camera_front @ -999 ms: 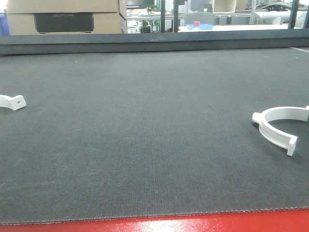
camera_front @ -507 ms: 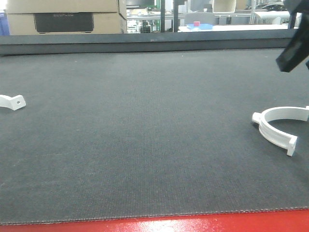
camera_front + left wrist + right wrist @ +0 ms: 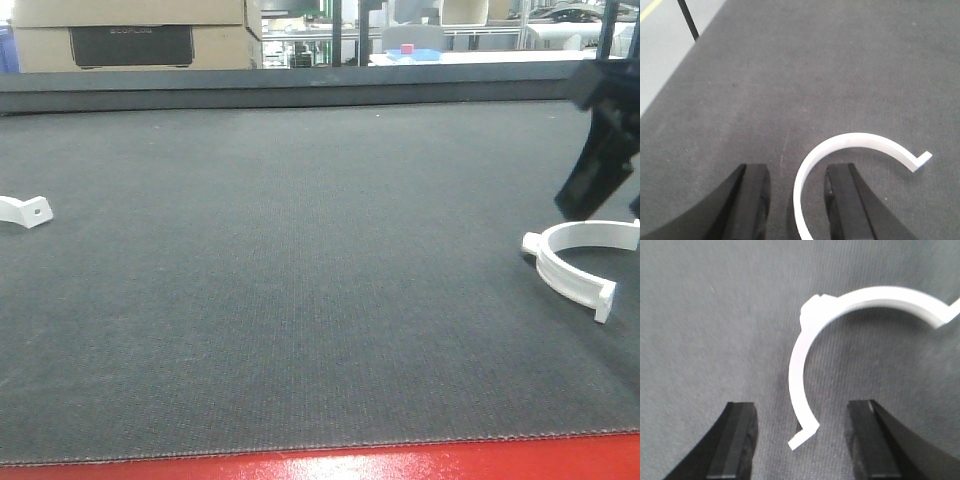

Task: Grab PVC pipe and place in blue bin
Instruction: 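Lower the right gripper onto the nearer white pipe clamp and close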

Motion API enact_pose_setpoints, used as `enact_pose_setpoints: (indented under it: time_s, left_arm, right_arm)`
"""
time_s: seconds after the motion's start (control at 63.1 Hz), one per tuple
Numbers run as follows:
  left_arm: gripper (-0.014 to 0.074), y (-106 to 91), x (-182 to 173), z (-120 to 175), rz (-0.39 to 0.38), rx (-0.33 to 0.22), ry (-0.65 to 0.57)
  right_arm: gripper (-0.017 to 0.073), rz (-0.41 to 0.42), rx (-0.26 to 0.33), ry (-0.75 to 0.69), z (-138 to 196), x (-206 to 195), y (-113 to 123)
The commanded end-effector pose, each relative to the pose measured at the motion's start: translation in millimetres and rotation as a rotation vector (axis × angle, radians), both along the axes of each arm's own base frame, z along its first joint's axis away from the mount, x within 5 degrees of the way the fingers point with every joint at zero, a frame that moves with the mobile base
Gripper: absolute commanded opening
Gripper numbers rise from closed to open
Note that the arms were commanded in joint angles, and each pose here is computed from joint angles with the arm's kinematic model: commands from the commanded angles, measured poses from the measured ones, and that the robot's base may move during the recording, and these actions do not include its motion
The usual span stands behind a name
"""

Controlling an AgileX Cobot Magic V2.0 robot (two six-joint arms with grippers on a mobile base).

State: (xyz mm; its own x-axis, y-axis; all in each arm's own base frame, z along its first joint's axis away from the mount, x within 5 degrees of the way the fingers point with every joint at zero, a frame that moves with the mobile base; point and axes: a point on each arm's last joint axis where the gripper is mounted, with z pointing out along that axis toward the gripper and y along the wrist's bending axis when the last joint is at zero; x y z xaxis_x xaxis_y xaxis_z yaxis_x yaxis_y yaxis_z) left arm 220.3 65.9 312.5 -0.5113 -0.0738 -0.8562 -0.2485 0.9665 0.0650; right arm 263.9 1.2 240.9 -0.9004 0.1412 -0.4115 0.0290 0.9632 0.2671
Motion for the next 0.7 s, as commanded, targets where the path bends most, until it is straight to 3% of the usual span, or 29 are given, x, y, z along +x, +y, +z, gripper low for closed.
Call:
enact_pose_setpoints:
  time_s: [0.0,0.238,0.381,0.682]
  left_arm:
    - [0.0213,1.6,2.4,0.6,0.012,-0.019,-0.01]
    - [0.0213,2.0,3.9,-0.2,0.012,-0.018,-0.012]
    - [0.0213,2.2,4.3,-0.5,0.012,-0.018,-0.012]
    - [0.0213,2.4,5.0,-0.5,0.012,-0.017,-0.016]
  right_arm:
    - [0.0279,0.017,-0.005,0.018,-2.2,4.9,-0.1]
    - [0.0276,0.045,-0.006,0.043,0.0,20.3,2.0]
    - [0.0276,0.108,-0.066,0.047,4.1,32.2,8.3]
    - [0.0276,0.072,-0.086,0.156,-11.4,38.5,15.0]
